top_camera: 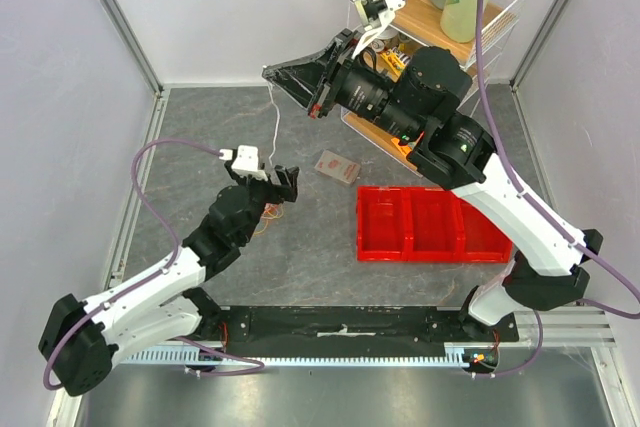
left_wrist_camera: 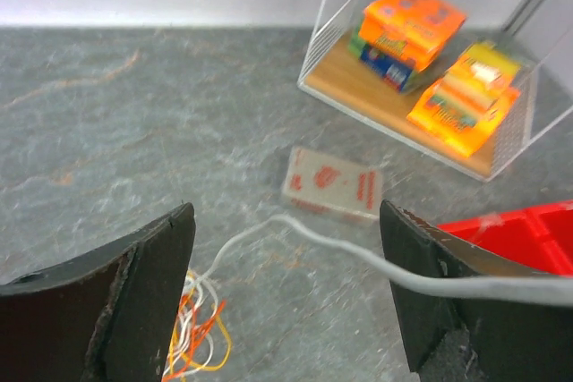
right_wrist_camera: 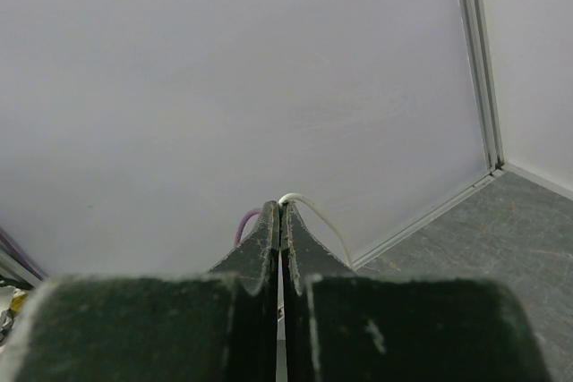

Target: Untangle the cables

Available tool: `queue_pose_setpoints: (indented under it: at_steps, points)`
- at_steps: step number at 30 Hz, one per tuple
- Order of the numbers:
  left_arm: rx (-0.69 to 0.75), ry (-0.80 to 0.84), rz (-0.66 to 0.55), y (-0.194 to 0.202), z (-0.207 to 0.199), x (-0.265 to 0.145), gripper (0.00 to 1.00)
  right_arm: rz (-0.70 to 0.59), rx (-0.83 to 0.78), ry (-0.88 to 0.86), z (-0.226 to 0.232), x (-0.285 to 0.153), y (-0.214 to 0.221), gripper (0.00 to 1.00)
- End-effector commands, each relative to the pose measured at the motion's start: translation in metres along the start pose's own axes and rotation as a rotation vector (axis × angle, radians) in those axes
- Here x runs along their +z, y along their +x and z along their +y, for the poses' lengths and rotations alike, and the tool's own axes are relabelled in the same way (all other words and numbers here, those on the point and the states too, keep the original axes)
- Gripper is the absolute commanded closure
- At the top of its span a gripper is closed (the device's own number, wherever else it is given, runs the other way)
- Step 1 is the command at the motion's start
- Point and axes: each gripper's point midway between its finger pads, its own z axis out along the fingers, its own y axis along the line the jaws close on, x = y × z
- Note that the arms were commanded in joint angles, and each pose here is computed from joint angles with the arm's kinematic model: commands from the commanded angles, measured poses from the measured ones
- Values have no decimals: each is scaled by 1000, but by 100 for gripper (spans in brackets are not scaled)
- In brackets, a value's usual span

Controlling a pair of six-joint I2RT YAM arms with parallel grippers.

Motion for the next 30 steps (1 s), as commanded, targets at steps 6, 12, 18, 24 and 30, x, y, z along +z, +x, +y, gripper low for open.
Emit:
queue_pose_setpoints:
  at_steps: [6, 12, 18, 24, 30]
  points:
    - [71, 141, -281, -74, -24, -8, 35, -50, 23, -91, 25, -14, -25, 100]
    - [89, 223, -428, -99, -30, -33, 79, -48, 24, -82, 23, -19, -22, 100]
    - [61, 247, -508, -119, -28, -51, 98, -17, 28, -52, 11, -24, -3, 100]
    - [-88, 264, -269, -115, -32, -59, 98, 51, -142, 306, -73, -55, 38, 80]
    - [-257, 178, -124, -116, -16, -81, 98, 483, -318, 614, -210, -86, 177, 30]
